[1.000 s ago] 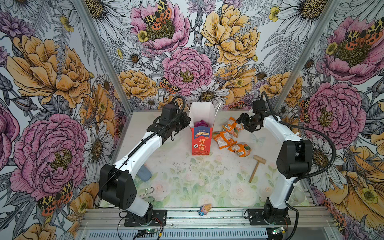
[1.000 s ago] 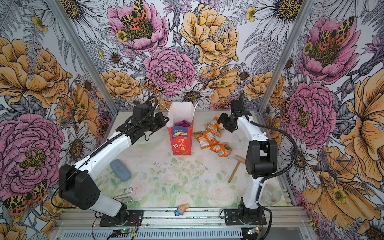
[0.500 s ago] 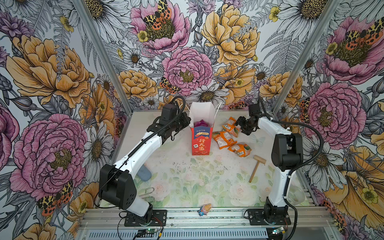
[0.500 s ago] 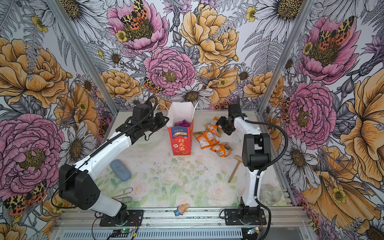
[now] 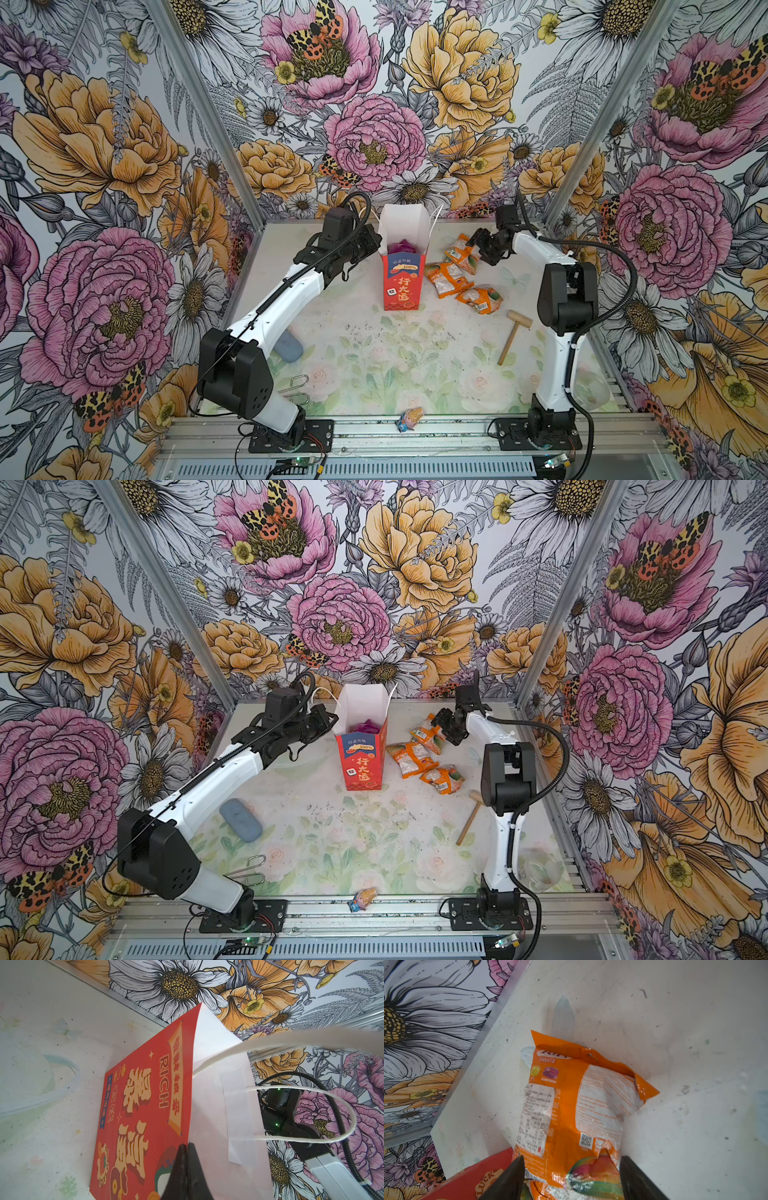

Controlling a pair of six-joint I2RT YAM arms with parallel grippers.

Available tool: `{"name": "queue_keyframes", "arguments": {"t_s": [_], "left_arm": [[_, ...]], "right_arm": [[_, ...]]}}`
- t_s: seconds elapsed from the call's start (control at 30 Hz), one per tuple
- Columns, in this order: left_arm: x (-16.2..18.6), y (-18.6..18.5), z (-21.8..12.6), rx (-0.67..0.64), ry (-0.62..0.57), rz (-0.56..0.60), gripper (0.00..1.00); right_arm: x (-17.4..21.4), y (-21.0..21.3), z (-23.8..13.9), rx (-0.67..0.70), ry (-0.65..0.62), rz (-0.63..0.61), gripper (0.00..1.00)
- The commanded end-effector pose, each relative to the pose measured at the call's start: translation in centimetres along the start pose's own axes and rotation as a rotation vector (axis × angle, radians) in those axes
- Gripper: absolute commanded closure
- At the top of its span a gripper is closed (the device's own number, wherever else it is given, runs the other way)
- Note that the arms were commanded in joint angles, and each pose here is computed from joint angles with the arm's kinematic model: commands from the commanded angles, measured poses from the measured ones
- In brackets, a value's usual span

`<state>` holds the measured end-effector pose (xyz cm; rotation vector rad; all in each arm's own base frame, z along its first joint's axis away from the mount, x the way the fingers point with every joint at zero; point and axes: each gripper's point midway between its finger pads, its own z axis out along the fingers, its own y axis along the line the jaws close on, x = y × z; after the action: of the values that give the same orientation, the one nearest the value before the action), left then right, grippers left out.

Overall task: Place the snacks into the paper bag
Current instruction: 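Lower the right gripper and grasp the farthest orange snack packet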

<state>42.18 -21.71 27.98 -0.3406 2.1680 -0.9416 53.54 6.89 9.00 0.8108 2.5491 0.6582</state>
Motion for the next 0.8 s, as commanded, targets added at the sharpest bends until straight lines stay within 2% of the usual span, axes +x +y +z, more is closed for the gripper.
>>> {"name": "queue_keyframes", "arguments": {"t_s": [0.0,0.43,0.77], "left_arm": [[-1.4,-1.9,-0.4,0.056,-0.048,0.041,1.00],[-1.2,-1.9,-0.5,0.070,-0.048,0.034,1.00],[-1.2,-1.6,-0.4,0.064,-0.046,0.010,1.00]], "right_arm": [[-0.7,0.3,0.7,-0.014,-0.013,0.015,0.26],[-0.3,-1.1,2.7,0.021,0.012,0.027,0.26],[0.2,-1.6,3.8,0.021,0.037,0.033,0.19]]}}
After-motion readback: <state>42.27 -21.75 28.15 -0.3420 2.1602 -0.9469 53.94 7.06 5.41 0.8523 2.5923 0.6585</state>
